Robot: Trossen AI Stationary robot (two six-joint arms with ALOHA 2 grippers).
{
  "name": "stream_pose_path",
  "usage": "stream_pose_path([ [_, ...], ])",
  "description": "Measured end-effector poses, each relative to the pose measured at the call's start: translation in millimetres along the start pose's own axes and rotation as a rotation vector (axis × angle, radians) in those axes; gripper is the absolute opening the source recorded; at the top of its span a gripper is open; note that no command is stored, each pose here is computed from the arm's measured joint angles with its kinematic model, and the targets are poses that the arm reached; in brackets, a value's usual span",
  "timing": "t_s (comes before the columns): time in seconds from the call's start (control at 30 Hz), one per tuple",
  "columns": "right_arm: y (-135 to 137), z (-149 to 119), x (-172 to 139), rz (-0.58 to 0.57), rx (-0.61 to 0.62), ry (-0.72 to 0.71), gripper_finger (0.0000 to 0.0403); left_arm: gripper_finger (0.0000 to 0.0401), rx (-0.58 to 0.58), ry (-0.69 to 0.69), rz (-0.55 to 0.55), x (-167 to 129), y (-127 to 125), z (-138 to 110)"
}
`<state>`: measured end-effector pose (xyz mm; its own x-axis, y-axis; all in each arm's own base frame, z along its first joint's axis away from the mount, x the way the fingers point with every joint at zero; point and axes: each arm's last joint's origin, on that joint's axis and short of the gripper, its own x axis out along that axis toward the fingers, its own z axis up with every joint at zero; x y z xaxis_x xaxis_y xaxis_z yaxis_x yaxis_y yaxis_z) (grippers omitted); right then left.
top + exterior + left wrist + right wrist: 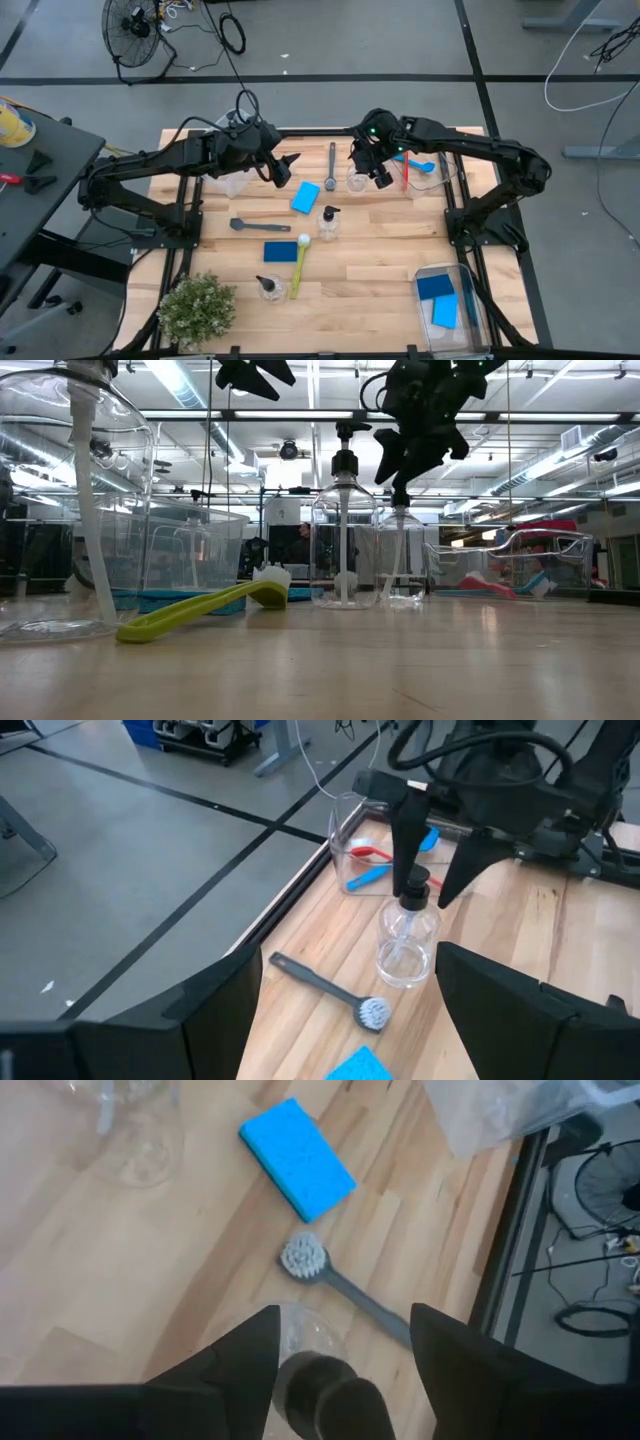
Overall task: Pick & Place Kitchen Sink Supplies
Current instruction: Put the transparent bottle spray into the transparent container
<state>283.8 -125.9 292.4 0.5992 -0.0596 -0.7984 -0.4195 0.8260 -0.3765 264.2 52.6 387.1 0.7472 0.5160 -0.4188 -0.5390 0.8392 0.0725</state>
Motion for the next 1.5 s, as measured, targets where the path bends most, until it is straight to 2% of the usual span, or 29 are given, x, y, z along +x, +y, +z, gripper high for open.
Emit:
stream_pose_path([
  [0.17, -1.5, -2.8, -4.1, -0.022, 0.020, 0.016, 0.0226, 0.0305, 0.006, 0.014, 0.002, 0.0, 0.2, -1.5],
  [0.47, 6.4, 4.1, -42.2, -0.043, 0.287, -0.105, 0.0226, 0.0305, 0.010, 0.022, 0.007, 0.0, 0.4, -2.3],
  [0.7, 22.9, -3.2, -59.0, 0.038, 0.413, -0.029, 0.0226, 0.0305, 0.010, 0.021, 0.014, 0.0, 0.6, -2.2],
  [0.97, 40.0, -22.8, -30.8, 0.092, 0.561, 0.059, 0.0226, 0.0305, 0.009, 0.020, 0.014, 0.0, 0.6, -2.1],
  [1.17, 41.7, -34.8, -8.1, -0.071, 0.626, 0.088, 0.0226, 0.0305, 0.009, 0.020, 0.014, 0.0, 0.6, -2.1],
  [1.3, 36.7, -33.5, -0.9, -0.151, 0.657, -0.002, 0.0226, 0.0305, 0.009, 0.019, 0.014, 0.0, 0.6, -2.0],
  [1.5, 36.0, -35.1, 7.4, -0.201, 0.662, -0.075, 0.0226, 0.0305, 0.008, 0.019, 0.013, 0.0, 0.6, -2.0],
])
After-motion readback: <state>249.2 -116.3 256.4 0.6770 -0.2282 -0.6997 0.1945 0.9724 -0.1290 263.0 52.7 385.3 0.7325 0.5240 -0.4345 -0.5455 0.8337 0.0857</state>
